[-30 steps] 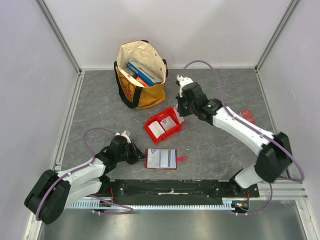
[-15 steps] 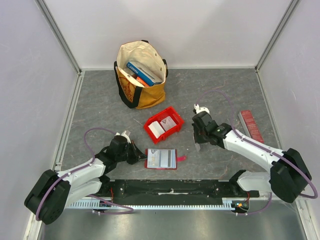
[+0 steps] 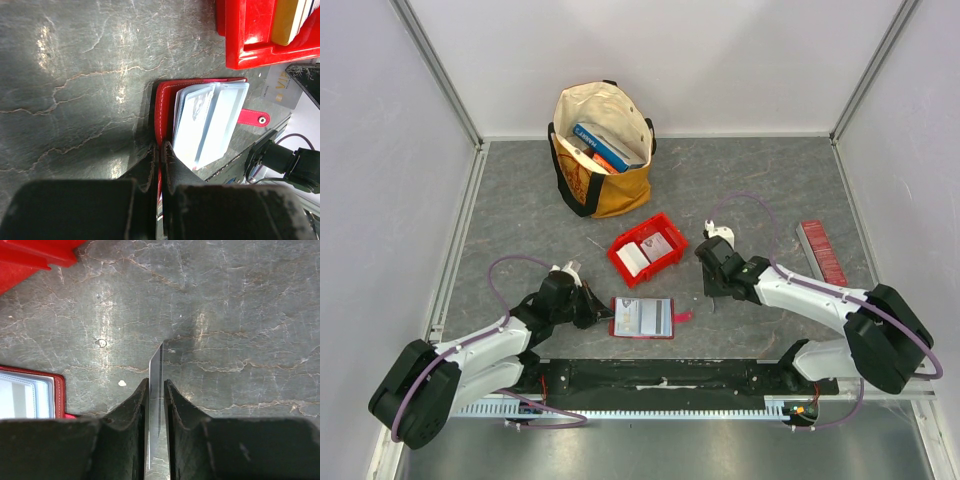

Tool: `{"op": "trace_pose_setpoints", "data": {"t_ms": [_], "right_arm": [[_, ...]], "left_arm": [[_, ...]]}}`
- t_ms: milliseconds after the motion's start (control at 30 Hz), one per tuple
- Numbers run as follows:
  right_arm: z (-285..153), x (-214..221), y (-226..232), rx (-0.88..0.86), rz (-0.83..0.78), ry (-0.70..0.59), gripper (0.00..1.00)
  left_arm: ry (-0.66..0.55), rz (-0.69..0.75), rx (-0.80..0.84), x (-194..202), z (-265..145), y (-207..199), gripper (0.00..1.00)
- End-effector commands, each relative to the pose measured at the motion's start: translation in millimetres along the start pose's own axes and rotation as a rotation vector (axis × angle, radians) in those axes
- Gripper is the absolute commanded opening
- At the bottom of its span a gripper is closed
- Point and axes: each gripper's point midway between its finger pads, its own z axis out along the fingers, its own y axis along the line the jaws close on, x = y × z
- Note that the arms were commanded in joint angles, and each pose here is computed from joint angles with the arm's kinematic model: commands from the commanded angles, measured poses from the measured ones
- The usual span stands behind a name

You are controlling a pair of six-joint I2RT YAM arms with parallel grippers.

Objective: Put the credit cards into the card holder
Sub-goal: Pick up the credit card from the storage box, then insert the credit card into the card holder.

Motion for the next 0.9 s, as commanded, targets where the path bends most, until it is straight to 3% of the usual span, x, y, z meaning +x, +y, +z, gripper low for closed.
{"op": "trace_pose_setpoints", "data": {"t_ms": [0, 167, 333, 567, 867], "right_arm": [[-1, 0, -4, 0.026, 0.019, -0.022, 0.22], [-10, -6, -3, 0.011, 0.037, -0.044, 0.0], [-36, -21, 20, -0.093, 0.042, -0.087, 0.0], [-91, -40, 111, -0.417, 0.117, -0.25, 0.0], [-101, -45, 194, -0.466, 0.237, -0.402, 0.0]], "left_arm": [[-0.01, 0.057, 0.04, -5, -1, -11, 0.02], [-0.01, 0.06, 0.04, -5, -1, -11, 0.02], [-0.007, 0.059, 0.044, -5, -1, -12, 0.02], [0.003, 0.057, 0.067, -2, -3, -16, 0.02], [-0.011, 0.032, 0.112, 0, -12, -22, 0.02]]}}
